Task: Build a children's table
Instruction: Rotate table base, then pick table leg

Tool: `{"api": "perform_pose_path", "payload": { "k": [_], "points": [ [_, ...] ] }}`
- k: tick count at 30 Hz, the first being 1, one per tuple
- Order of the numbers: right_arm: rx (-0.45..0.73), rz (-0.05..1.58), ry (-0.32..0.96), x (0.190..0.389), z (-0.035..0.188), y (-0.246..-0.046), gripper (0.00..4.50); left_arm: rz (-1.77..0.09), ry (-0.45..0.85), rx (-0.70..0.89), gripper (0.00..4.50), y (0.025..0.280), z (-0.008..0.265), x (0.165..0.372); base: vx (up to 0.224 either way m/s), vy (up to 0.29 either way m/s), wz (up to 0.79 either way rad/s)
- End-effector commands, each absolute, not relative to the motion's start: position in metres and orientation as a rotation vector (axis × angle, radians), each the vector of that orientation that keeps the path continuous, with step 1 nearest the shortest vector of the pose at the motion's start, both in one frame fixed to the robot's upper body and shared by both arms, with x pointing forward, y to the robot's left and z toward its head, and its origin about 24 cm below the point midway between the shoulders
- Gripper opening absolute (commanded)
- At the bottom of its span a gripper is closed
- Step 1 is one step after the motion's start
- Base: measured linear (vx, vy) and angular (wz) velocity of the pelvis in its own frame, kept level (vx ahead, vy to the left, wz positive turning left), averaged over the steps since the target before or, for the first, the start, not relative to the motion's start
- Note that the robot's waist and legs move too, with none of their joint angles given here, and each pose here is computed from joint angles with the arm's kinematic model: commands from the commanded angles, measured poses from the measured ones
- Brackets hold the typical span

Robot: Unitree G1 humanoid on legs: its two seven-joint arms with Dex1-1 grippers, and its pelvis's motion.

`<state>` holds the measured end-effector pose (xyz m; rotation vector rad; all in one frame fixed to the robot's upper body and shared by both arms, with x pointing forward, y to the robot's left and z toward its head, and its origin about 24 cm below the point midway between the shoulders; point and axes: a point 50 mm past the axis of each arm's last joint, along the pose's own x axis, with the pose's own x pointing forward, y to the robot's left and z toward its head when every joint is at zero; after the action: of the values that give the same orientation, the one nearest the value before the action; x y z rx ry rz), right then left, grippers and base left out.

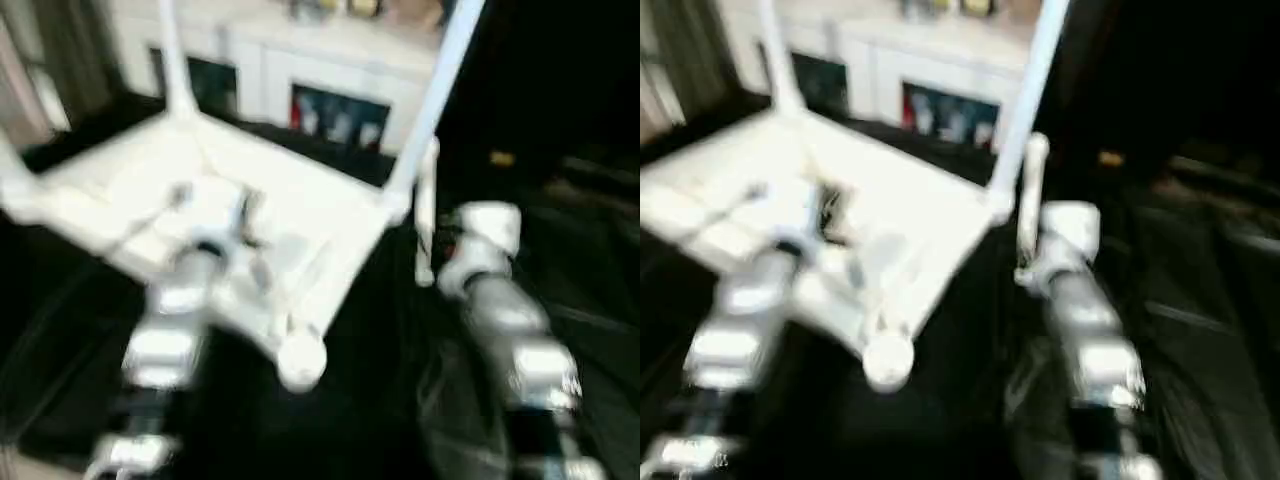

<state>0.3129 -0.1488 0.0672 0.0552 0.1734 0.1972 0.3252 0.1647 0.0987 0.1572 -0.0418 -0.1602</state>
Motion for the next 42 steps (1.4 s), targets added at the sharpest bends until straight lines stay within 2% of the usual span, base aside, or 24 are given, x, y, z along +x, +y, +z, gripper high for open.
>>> {"api": "perform_pose_path", "payload": {
  "k": [1, 4, 5, 9, 10, 14, 17, 18, 25, 27, 29, 33, 38, 40, 42],
  "points": [
    [0.073, 0.194, 0.191, 0.313, 0.069, -0.154, 3.81, -0.176, -0.031, 0.156, 1.09, 0.161, 0.096, 0.324, 0.000, 0.000, 0.00],
    [0.118, 0.227, 0.203, 0.316, 0.070, -0.151, 3.81, -0.184, -0.026, 0.169, 1.09, 0.162, 0.096, 0.322, -0.059, 0.045, 0.02],
    [0.117, 0.212, 0.205, 0.319, 0.070, -0.153, 4.07, -0.183, -0.022, 0.168, 1.14, 0.163, 0.095, 0.322, -0.072, 0.036, -0.01],
    [0.049, 0.142, 0.280, 0.332, 0.063, -0.159, 4.37, -0.222, 0.007, 0.187, 1.14, 0.167, 0.092, 0.320, -0.079, 0.041, -0.09],
    [0.045, 0.137, 0.288, 0.334, 0.062, -0.159, 4.37, -0.229, 0.011, 0.190, 1.14, 0.167, 0.092, 0.320, -0.073, 0.028, -0.11],
    [0.040, 0.048, 0.385, 0.360, 0.056, -0.165, 4.46, -0.276, 0.061, 0.224, 1.14, 0.179, 0.090, 0.317, -0.030, 0.009, -0.05],
    [0.045, 0.013, 0.419, 0.367, 0.054, -0.169, 4.46, -0.289, 0.077, 0.234, 1.14, 0.185, 0.090, 0.316, 0.000, 0.000, 0.00],
    [0.044, -0.009, 0.439, 0.371, 0.052, -0.172, 4.50, -0.303, 0.096, 0.229, 1.41, 0.189, 0.091, 0.315, 0.000, 0.000, 0.00],
    [0.082, -0.018, 0.485, 0.384, 0.054, -0.175, 4.50, -0.349, 0.139, 0.239, 1.92, 0.203, 0.105, 0.306, 0.000, 0.000, 0.00],
    [0.068, -0.028, 0.493, 0.385, 0.055, -0.175, 4.50, -0.360, 0.148, 0.242, 1.98, 0.204, 0.107, 0.303, 0.000, 0.000, 0.00],
    [0.066, -0.041, 0.503, 0.386, 0.054, -0.176, 4.50, -0.374, 0.159, 0.246, 2.27, 0.204, 0.108, 0.300, 0.000, 0.000, 0.00],
    [0.061, 0.002, 0.572, 0.383, 0.047, -0.171, 4.50, -0.515, 0.195, 0.253, 2.57, 0.199, 0.116, 0.285, 0.000, 0.000, 0.00],
    [0.064, 0.007, 0.606, 0.381, 0.042, -0.171, 4.50, -0.595, 0.190, 0.248, 3.03, 0.196, 0.122, 0.279, 0.000, 0.000, 0.00],
    [0.064, 0.004, 0.622, 0.379, 0.039, -0.171, 4.21, -0.636, 0.198, 0.240, 3.19, 0.194, 0.124, 0.275, 0.000, 0.000, 0.00],
    [0.067, 0.001, 0.646, 0.377, 0.035, -0.172, 4.11, -0.681, 0.217, 0.239, 3.27, 0.193, 0.127, 0.269, 0.000, 0.000, 0.00]
  ]
}}
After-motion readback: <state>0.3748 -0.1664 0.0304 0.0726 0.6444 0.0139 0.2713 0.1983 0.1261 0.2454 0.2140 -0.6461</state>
